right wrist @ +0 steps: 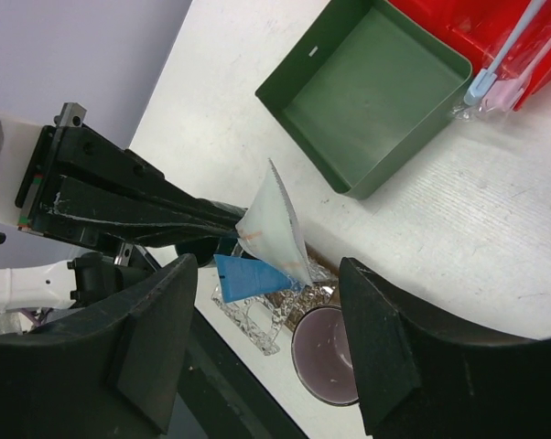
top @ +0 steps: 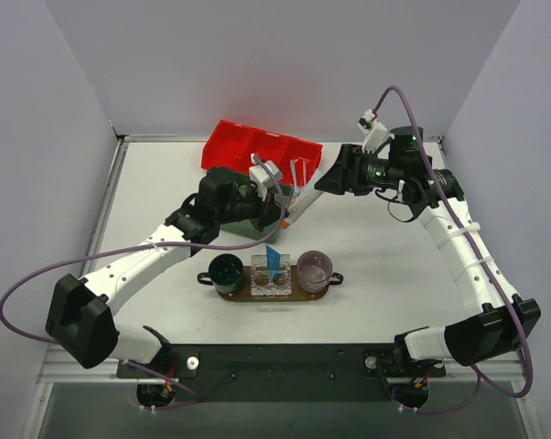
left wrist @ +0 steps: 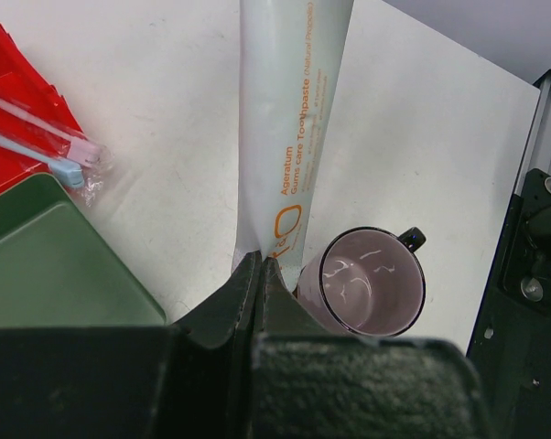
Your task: Prepare toiletry sets of a toothbrush and toothpaste on the tray
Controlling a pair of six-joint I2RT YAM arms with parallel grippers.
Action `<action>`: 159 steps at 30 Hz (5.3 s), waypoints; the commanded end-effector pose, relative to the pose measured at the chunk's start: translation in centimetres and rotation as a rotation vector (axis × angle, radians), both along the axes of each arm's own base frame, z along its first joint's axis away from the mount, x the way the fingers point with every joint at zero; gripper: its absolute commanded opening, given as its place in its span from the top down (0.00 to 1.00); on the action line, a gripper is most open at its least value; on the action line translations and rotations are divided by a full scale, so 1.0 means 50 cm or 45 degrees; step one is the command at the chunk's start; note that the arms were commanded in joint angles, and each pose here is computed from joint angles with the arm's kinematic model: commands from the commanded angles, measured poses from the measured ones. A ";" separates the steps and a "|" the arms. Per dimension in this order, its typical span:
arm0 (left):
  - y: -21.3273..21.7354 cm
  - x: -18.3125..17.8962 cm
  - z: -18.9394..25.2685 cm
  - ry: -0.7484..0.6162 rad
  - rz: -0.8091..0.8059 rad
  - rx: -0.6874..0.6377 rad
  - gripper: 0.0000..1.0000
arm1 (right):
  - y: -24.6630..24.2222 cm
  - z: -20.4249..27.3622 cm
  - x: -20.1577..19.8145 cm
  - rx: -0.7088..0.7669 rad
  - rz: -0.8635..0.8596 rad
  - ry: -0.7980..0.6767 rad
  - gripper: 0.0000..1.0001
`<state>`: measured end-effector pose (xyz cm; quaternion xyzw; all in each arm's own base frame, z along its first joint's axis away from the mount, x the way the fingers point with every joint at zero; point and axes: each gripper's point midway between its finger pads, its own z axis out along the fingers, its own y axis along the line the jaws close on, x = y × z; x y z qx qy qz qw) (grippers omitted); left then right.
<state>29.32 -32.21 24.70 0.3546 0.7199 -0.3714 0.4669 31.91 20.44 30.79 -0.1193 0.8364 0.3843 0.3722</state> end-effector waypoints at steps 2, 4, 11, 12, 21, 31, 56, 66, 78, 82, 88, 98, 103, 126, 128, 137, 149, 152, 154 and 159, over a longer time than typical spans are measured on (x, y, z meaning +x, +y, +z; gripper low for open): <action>-0.004 -0.016 0.084 -0.147 -0.051 -0.088 1.00 | 0.017 0.017 -0.010 0.023 0.075 -0.018 0.44; -0.006 -0.019 0.084 -0.146 -0.062 -0.088 1.00 | 0.017 0.019 -0.010 0.026 0.076 -0.020 0.45; -0.014 -0.034 0.089 -0.137 -0.105 -0.105 1.00 | 0.022 0.030 -0.013 0.039 0.095 -0.031 0.55; -0.016 -0.035 0.090 -0.137 -0.108 -0.107 1.00 | 0.021 0.030 -0.013 0.040 0.092 -0.028 0.56; -0.019 -0.042 0.101 -0.132 -0.117 -0.129 1.00 | 0.024 0.023 -0.016 0.046 0.098 -0.007 1.00; -0.009 -0.056 0.140 -0.144 -0.114 -0.172 0.27 | -0.006 0.055 -0.016 0.008 -0.021 -0.131 1.00; 0.397 0.178 0.137 -0.081 1.080 -0.188 0.20 | 0.112 0.113 -0.219 -0.374 -0.017 -0.547 1.00; 0.389 0.178 0.134 -0.080 1.048 -0.185 0.20 | 0.239 0.035 -0.246 -0.543 0.146 -0.543 1.00; 0.396 0.168 0.153 -0.151 1.048 -0.170 0.19 | 0.285 -0.034 -0.225 -0.645 0.174 -0.508 1.00; 0.392 0.169 0.148 -0.143 1.036 -0.170 0.20 | 0.291 -0.047 -0.225 -0.641 0.179 -0.502 1.00; 0.388 0.169 0.144 -0.142 1.028 -0.168 0.19 | 0.299 -0.059 -0.222 -0.618 0.169 -0.512 1.00; 0.383 0.170 0.140 -0.140 1.014 -0.167 0.19 | 0.296 -0.078 -0.216 -0.647 0.159 -0.505 1.00; 0.376 0.169 0.135 -0.135 0.996 -0.164 0.19 | 0.297 -0.095 -0.214 -0.676 0.158 -0.498 1.00; 0.370 0.172 0.126 -0.123 0.987 -0.155 0.20 | 0.299 -0.138 -0.204 -0.706 0.147 -0.461 1.00; 0.369 0.172 0.125 -0.118 0.986 -0.157 0.20 | 0.299 -0.139 -0.203 -0.703 0.148 -0.460 1.00; 0.366 0.172 0.123 -0.113 0.979 -0.157 0.19 | 0.296 -0.154 -0.200 -0.711 0.140 -0.440 1.00; 0.367 0.172 0.124 -0.116 0.978 -0.157 0.20 | 0.286 -0.173 -0.192 -0.708 0.115 -0.415 1.00; 0.366 0.171 0.125 -0.117 0.976 -0.159 0.20 | 0.288 -0.180 -0.193 -0.702 0.116 -0.412 1.00; 0.365 0.171 0.124 -0.115 0.975 -0.158 0.20 | 0.289 -0.186 -0.192 -0.700 0.114 -0.408 1.00; 0.366 0.170 0.126 -0.120 0.976 -0.158 0.20 | 0.292 -0.195 -0.190 -0.689 0.108 -0.407 1.00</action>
